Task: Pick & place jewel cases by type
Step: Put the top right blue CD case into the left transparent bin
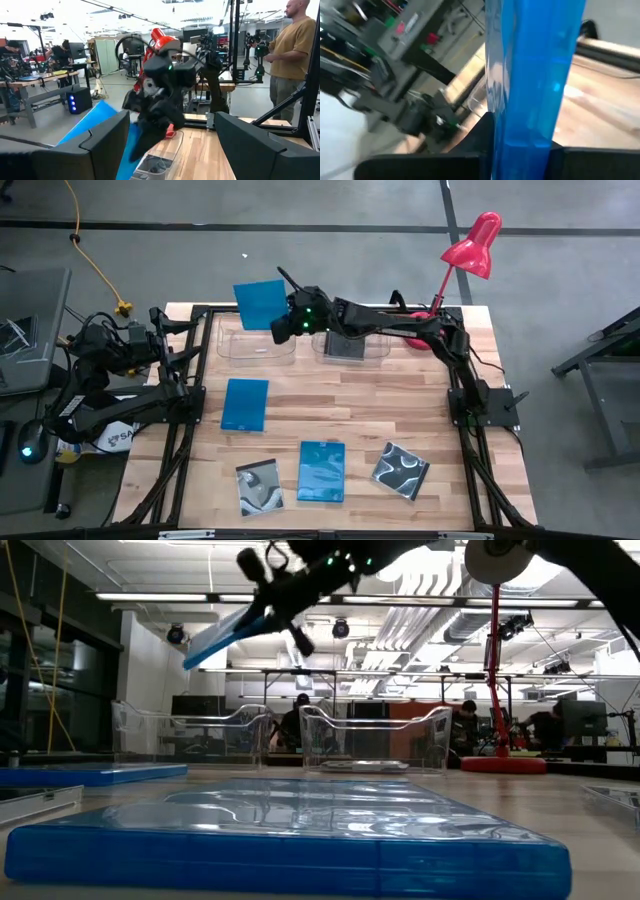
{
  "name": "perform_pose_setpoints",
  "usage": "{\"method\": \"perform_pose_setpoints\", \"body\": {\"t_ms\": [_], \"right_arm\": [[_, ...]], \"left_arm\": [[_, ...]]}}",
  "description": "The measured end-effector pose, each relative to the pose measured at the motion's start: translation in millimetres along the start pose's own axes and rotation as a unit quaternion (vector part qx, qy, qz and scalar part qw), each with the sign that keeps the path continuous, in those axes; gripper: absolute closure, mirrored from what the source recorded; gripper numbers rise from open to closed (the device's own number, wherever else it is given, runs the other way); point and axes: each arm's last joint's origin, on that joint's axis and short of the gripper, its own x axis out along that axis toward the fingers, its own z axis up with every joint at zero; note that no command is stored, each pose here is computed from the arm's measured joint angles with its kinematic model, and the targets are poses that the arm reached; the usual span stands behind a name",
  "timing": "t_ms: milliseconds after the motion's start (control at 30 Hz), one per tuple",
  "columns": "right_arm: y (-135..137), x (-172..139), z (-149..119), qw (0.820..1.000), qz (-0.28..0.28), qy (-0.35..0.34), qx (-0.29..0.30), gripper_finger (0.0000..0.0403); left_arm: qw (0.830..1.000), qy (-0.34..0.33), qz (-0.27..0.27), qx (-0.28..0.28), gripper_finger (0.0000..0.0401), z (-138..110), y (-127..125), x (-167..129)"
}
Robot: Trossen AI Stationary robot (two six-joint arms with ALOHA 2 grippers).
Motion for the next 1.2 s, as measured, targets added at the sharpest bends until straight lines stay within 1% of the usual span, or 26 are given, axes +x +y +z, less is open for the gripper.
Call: {"method": "perform_pose_setpoints", "body": {"t_ms": [133,233,367,500,633,733,800,900,1067,1200], "right_arm": [[-13,25,-10,0.998,0.034,0.008,0.055,0.038],[-21,39,-19,0.995,0.048,0.015,0.088,0.038],[-28,49,-27,0.993,0.041,0.021,0.11,0.038],[-29,50,-29,0.992,0.033,0.021,0.116,0.038],[-35,50,-28,0.989,0.019,0.037,0.145,0.038],[-40,49,-31,0.985,-0.002,0.052,0.167,0.0379],[-43,49,-31,0.983,-0.018,0.052,0.175,0.0379],[-44,49,-30,0.98,-0.024,0.047,0.19,0.0379],[-47,49,-34,0.977,-0.044,0.061,0.197,0.0379],[-48,48,-36,0.976,-0.048,0.078,0.199,0.0379]], "left_arm": [[1.0,0.0,0.006,-0.001,0.011,0,0,0],[1.0,0.001,0.007,-0.004,0.011,0,0,0],[1.0,0.007,0.007,-0.009,0.011,-1,0,0],[1.0,0.014,0.007,-0.017,0.011,-3,0,0],[0.999,0.016,0.007,-0.031,0.011,-3,0,0],[0.999,0.015,0.008,-0.045,0.011,-3,0,0],[0.999,0.015,0.008,-0.049,0.011,-3,0,0],[0.998,0.015,0.009,-0.053,0.011,-3,0,0],[0.998,0.014,0.017,-0.061,0.011,-3,1,0],[0.997,0.011,0.019,-0.071,0.011,-2,1,0]]}}
